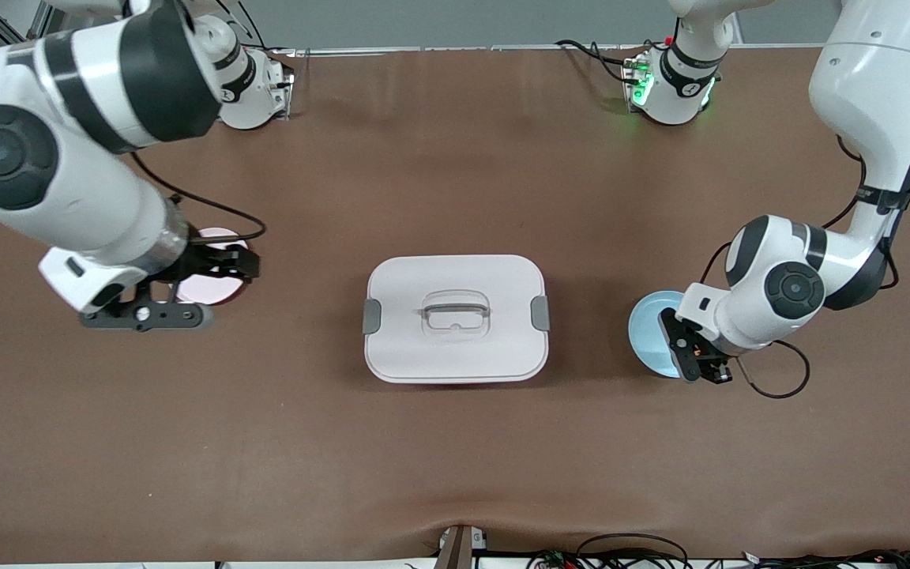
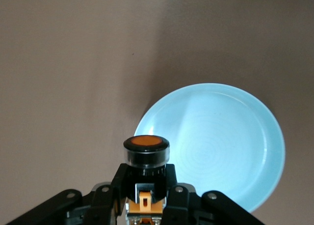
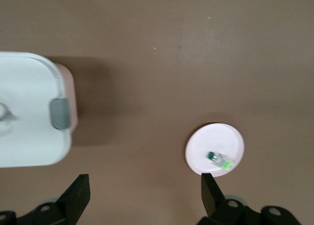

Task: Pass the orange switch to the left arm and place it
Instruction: 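Lower the switch onto the blue plate while the right gripper withdraws, then open the left gripper to release the switch on the blue plate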

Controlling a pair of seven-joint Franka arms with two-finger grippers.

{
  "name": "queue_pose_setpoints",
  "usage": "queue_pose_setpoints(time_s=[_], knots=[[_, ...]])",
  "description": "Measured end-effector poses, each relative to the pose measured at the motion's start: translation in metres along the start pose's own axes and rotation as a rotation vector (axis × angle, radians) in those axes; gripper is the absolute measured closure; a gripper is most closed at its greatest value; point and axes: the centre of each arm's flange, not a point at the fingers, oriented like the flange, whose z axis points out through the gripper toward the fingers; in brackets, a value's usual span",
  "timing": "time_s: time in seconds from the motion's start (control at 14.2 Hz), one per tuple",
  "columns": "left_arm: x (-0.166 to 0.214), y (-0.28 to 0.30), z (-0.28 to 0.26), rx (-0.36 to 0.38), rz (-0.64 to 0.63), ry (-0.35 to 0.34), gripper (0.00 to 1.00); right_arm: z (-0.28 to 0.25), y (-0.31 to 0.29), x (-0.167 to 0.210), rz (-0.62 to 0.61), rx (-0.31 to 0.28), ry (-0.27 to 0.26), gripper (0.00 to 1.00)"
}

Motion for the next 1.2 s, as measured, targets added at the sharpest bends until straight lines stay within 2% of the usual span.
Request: queue_pose_setpoints(time_s=[0.35, 0.56, 0.78, 0.99, 1.2], knots=[[0.0, 0.01, 0.036, -0.041, 0.133, 0.015, 0.66, 0.013, 0.072, 0.002, 0.039, -0.003, -0.115, 0.0], [-0.012, 0.015, 0.044, -0.065, 0.201, 0.018, 0.66, 0.017, 0.099, 0.0, 0.074, 0.001, -0.162, 0.0], [-0.025, 0.026, 0.053, -0.096, 0.227, 0.051, 0.66, 0.022, 0.12, -0.002, 0.104, 0.005, -0.196, 0.0], [-0.031, 0.041, 0.061, -0.114, 0.236, 0.09, 0.66, 0.034, 0.147, -0.007, 0.142, 0.011, -0.272, 0.0], [-0.035, 0.052, 0.067, -0.108, 0.256, 0.105, 0.66, 0.043, 0.164, -0.006, 0.151, 0.02, -0.299, 0.0]])
